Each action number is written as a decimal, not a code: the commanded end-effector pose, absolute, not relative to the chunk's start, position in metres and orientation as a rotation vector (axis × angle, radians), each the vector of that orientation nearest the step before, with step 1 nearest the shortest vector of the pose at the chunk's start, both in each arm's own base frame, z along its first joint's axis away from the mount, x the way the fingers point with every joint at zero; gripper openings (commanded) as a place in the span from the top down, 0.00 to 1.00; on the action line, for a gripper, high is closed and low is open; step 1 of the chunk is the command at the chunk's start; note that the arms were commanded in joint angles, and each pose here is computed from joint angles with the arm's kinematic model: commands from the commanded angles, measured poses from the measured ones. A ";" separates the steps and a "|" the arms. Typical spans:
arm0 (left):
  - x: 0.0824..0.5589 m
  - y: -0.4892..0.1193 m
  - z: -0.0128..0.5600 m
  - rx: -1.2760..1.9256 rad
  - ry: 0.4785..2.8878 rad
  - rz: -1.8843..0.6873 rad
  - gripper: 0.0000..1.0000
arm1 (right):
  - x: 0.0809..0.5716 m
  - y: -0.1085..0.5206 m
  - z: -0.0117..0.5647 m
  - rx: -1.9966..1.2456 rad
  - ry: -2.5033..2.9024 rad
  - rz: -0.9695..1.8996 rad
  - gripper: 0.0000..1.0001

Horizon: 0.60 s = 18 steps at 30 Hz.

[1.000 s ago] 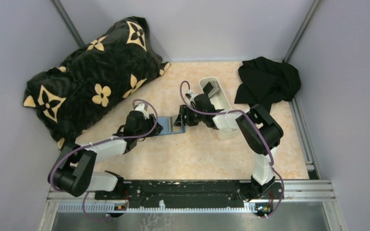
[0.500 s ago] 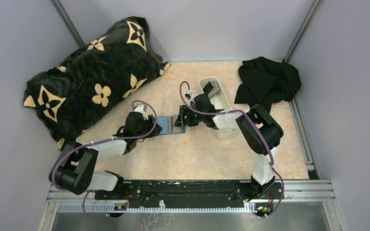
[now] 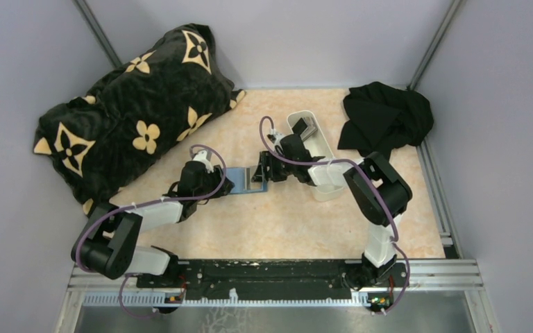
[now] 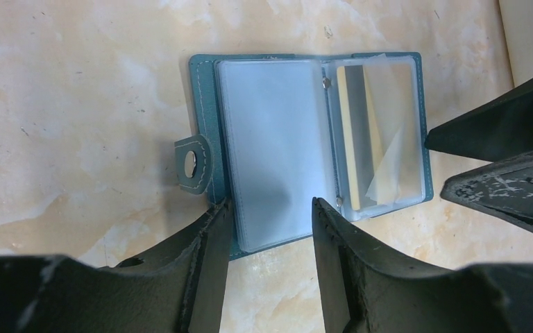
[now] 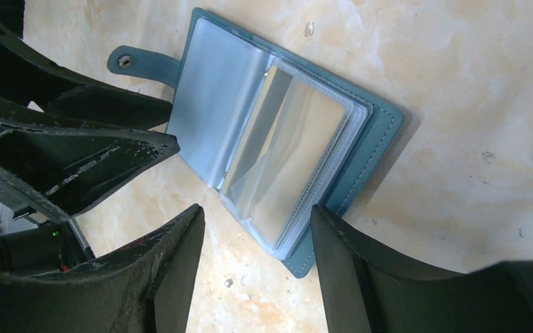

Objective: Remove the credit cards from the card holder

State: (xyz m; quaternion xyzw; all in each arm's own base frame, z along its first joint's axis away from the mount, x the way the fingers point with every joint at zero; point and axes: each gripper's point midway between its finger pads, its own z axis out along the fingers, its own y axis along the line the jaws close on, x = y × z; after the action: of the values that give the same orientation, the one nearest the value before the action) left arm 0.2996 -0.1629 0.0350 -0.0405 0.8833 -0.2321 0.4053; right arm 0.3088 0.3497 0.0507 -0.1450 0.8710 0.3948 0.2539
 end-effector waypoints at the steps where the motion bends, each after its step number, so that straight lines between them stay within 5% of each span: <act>1: 0.295 -0.163 0.030 -0.089 2.245 -0.596 0.48 | 0.326 0.359 0.111 -0.429 2.197 1.073 0.42; 18: 0.294 -0.164 0.032 -0.082 2.237 -0.609 0.48 | 0.324 0.368 0.101 -0.449 2.218 1.092 0.42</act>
State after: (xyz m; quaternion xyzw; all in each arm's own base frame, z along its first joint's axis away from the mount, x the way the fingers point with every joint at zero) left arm 0.2988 -0.1642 0.0352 -0.0384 0.8826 -0.2361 0.4047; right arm 0.3138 0.3547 0.0805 -0.1580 0.8593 0.3958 0.2827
